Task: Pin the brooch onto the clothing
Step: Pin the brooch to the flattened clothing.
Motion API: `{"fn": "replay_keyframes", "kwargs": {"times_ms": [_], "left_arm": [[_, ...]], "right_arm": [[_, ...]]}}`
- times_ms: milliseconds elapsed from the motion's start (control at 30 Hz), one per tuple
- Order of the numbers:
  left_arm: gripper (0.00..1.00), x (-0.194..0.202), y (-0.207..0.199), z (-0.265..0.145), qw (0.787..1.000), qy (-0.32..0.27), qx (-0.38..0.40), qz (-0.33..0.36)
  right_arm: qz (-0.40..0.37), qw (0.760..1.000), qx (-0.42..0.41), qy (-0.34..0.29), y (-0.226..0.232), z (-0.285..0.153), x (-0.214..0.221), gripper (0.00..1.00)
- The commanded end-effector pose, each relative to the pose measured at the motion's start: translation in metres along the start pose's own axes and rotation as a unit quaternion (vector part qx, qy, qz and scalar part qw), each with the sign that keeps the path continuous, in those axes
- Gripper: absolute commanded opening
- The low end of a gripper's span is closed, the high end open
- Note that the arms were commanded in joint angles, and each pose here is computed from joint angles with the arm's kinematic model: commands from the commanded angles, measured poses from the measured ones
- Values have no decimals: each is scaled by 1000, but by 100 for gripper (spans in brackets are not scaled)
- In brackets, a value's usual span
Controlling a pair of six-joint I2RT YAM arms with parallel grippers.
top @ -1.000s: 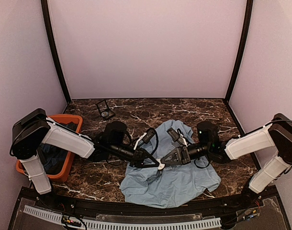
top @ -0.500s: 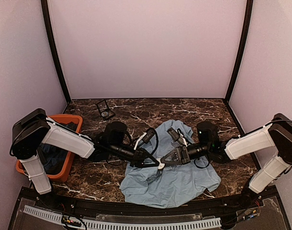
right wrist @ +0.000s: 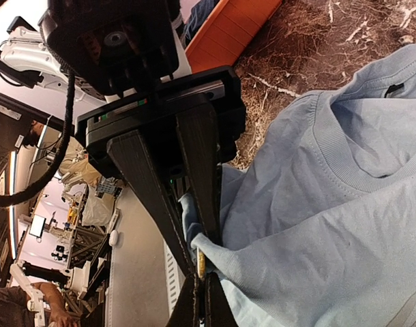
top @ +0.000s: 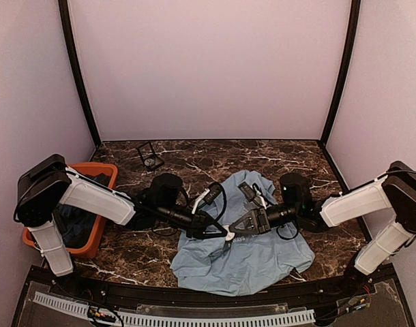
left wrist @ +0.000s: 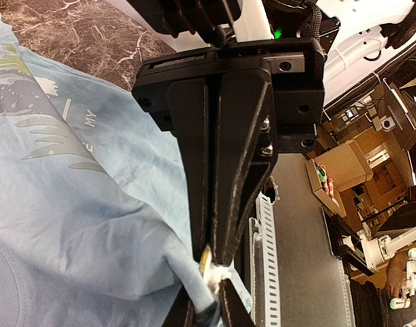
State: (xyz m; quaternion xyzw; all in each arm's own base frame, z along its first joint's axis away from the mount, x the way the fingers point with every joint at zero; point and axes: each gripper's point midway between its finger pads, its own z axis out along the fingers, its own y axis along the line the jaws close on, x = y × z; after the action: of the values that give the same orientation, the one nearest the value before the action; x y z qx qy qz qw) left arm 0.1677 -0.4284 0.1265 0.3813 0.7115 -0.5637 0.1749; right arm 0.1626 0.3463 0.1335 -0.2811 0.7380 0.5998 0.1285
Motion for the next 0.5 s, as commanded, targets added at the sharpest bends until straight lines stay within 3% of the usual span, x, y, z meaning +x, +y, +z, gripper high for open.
{"fn": "replay_keyframes", "kwargs": {"times_ms": [0,333,433,467], "left_arm": [[11,-5,2,0,1000,-1,-25,15],[9,-2,4,-1,999,9,-31,19],[17,0,0,-1,1000,9,-20,22],[25,1,-1,-2,1000,8,-15,23]], "right_arm": [[-6,1000,1,-7,1,3,-9,0],[-5,1000,2,3,-1,5,-5,0],[-7,1000,10,11,-5,5,-1,0],[-8,1000,12,13,-6,5,-1,0]]}}
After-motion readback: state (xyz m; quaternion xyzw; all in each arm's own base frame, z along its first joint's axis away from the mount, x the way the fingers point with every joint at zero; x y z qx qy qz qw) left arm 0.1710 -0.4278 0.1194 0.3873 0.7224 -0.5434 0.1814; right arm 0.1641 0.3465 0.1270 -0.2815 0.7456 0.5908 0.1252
